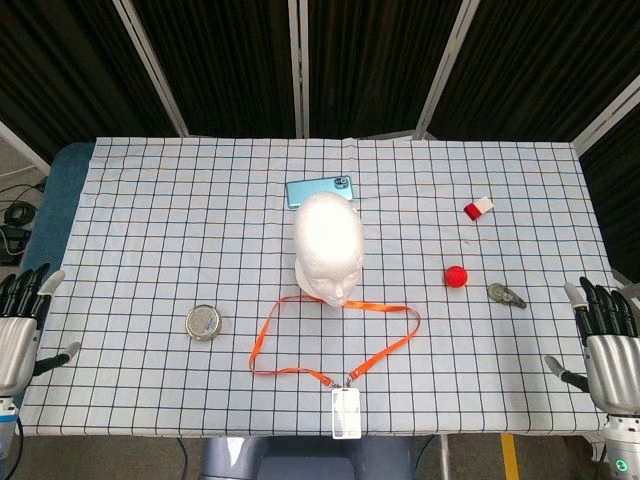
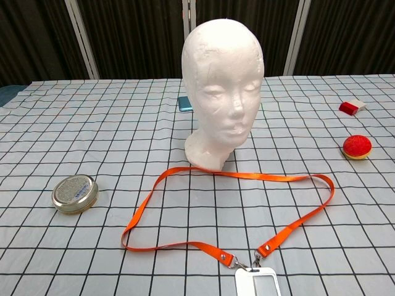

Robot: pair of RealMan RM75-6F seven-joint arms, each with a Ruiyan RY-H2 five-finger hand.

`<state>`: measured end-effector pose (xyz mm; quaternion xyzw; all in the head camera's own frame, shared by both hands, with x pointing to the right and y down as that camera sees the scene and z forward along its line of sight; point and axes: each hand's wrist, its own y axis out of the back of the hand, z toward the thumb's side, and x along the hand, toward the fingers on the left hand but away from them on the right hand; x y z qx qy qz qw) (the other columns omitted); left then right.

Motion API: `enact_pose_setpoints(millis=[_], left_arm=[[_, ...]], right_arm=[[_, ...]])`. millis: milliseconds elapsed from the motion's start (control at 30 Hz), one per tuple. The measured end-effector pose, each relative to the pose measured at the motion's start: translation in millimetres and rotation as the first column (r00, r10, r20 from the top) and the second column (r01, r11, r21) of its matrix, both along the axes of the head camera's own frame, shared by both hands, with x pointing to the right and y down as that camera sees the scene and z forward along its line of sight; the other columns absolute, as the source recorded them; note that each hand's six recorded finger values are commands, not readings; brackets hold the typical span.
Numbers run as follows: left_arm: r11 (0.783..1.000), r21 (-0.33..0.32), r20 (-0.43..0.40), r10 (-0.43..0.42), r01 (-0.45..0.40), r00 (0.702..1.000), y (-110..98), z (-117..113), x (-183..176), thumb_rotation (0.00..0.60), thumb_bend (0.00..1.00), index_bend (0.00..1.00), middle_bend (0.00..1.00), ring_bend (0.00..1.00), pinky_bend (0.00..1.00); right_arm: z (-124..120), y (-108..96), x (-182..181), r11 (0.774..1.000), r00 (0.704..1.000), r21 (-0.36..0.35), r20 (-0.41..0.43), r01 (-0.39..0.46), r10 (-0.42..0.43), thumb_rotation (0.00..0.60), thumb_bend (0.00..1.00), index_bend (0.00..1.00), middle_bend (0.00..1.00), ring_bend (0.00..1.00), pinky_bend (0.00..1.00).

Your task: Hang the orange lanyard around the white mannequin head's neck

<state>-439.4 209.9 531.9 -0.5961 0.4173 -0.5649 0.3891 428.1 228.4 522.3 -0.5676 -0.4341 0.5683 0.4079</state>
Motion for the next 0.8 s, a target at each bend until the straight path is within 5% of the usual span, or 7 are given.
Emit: enact_pose_setpoints(millis=[333, 500, 800], left_arm=[[1.000, -0.002, -0.001, -0.009, 0.009, 1.000, -1.2, 0.6, -2.8, 0.600, 0.00, 0.00, 0.00, 0.00, 0.00], [1.000, -0.007, 0.011, -0.010, 0.010, 1.000, -2.9, 4.8, -3.5, 0.600, 0.00, 0.00, 0.00, 0.00, 0.00], [0.999, -0.034, 0.057, -0.024, 0.026, 0.998, -6.5, 20.3, -6.6, 0.600, 0.00, 0.00, 0.00, 0.00, 0.00]], right_arm=[[11.3, 3.2, -3.5, 0.999, 1.000, -0.052, 0.009, 0.006, -0.006, 0.600, 0.00, 0.04, 0.00, 0.00, 0.00], [32.6, -2.4, -15.2, 0.990, 0.998, -0.136, 0.047, 0.047, -0.041, 0.600, 0.01, 0.22, 0.00, 0.00, 0.00], [98.8, -45.9, -71.4, 0.924, 0.971, -0.322, 0.180, 0.207, -0.155, 0.600, 0.16, 0.45, 0.00, 0.00, 0.00]])
